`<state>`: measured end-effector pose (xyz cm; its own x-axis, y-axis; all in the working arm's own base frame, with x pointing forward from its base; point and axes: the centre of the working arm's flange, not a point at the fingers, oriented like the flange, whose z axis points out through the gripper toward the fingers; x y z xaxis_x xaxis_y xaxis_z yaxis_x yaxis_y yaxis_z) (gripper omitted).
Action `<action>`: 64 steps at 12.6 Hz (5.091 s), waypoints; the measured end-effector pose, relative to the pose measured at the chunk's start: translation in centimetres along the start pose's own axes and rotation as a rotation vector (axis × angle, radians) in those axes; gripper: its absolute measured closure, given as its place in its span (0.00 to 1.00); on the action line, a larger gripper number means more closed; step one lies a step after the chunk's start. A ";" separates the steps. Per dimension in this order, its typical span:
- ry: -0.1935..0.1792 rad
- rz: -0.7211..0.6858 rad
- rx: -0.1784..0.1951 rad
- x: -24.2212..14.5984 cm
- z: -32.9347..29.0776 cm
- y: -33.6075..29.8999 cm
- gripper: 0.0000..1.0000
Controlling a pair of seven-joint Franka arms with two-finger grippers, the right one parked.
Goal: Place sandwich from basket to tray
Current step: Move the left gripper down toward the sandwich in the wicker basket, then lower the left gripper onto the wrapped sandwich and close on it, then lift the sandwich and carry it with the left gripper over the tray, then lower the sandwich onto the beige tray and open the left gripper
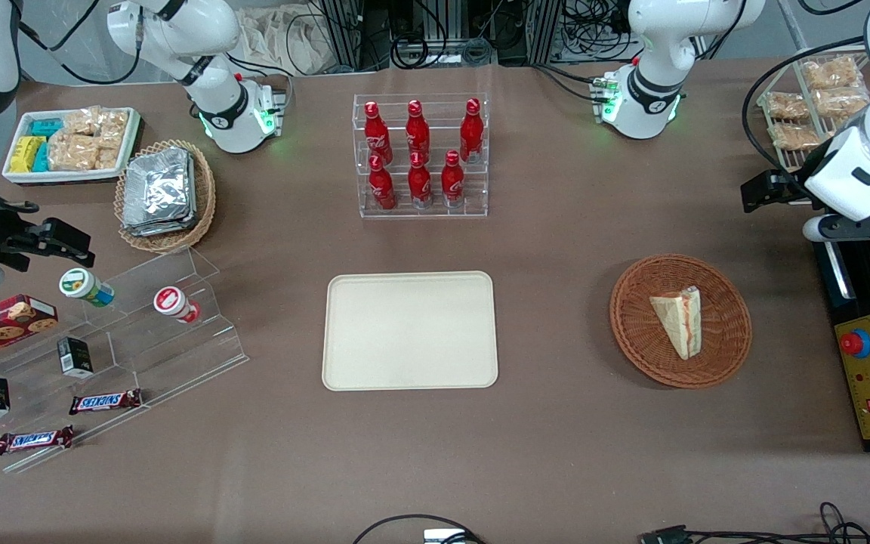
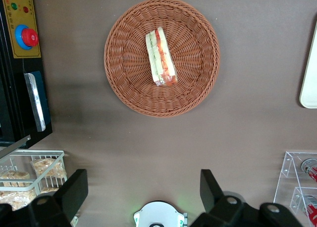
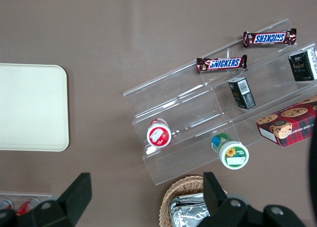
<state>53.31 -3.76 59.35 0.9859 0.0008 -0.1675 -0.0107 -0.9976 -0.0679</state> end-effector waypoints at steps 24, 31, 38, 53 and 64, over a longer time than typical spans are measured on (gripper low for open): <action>-0.140 -0.249 -0.175 14.2 30.8 -2.6 0.00; -0.176 -0.268 -0.180 14.5 38.4 -1.6 0.08; -0.114 -0.205 -0.217 14.6 27.6 5.9 0.65; -0.075 0.193 -0.179 11.6 31.7 41.2 0.80; -0.019 0.094 -0.211 13.6 32.2 41.4 0.33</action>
<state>60.94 -42.85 22.62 0.9789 -0.0933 -0.1816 -0.0650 -0.9856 0.1558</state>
